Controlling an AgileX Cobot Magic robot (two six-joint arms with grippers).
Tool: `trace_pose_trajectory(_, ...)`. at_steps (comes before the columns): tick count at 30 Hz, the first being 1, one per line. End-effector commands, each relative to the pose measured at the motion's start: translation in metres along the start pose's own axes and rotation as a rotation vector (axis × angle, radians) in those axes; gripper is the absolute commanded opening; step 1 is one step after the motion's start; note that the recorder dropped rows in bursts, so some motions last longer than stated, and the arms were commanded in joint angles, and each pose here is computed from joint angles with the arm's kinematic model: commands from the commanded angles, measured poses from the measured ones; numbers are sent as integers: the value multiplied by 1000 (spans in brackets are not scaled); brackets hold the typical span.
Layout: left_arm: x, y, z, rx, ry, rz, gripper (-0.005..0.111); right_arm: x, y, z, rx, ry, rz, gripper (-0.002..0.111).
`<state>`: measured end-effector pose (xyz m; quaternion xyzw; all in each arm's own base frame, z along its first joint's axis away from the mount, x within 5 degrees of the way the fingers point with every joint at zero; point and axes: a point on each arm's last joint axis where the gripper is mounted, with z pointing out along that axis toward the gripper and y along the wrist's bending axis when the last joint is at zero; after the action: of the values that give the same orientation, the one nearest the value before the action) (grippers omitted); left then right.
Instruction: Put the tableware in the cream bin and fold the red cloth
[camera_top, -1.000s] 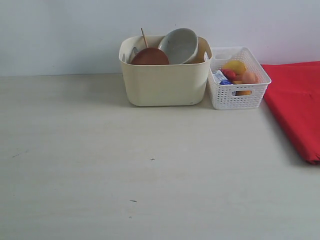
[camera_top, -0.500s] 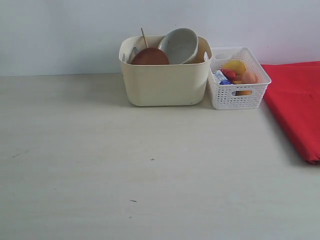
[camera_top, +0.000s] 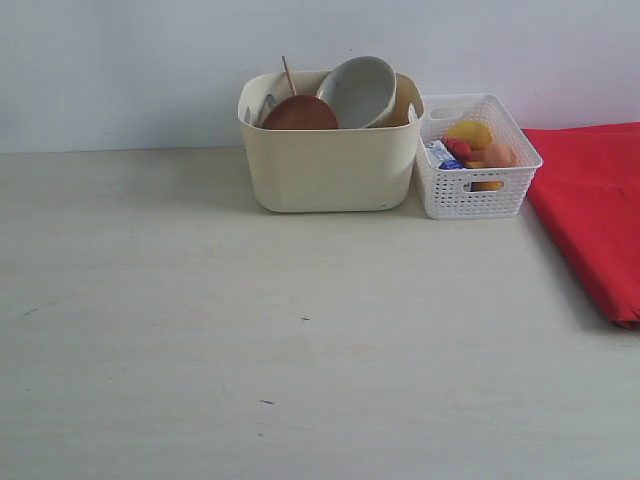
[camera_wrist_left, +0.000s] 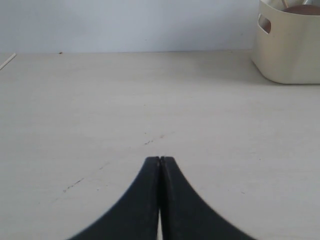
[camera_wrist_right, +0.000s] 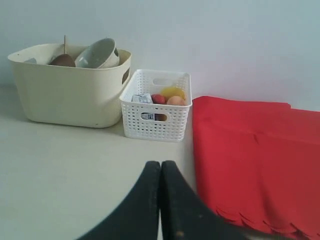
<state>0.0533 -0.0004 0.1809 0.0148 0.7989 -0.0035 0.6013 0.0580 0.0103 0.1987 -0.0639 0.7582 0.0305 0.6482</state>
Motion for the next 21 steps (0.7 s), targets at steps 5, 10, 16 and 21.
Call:
trace_pose_trajectory(5, 0, 0, 0, -4, -10, 3, 0, 4, -2, 1, 20, -26, -12, 0)
trace_pose_trajectory(10, 0, 0, 0, -4, -10, 3, 0, 4, -2, 1, 19, -26, -4, 0)
trace_pose_trajectory(16, 0, 0, 0, -4, -10, 3, 0, 6, -4, -1, 47, -20, -10, 0)
trace_pose_trajectory(21, 0, 0, 0, -4, -10, 3, 0, 9, -9, -3, 101, 8, 20, 0)
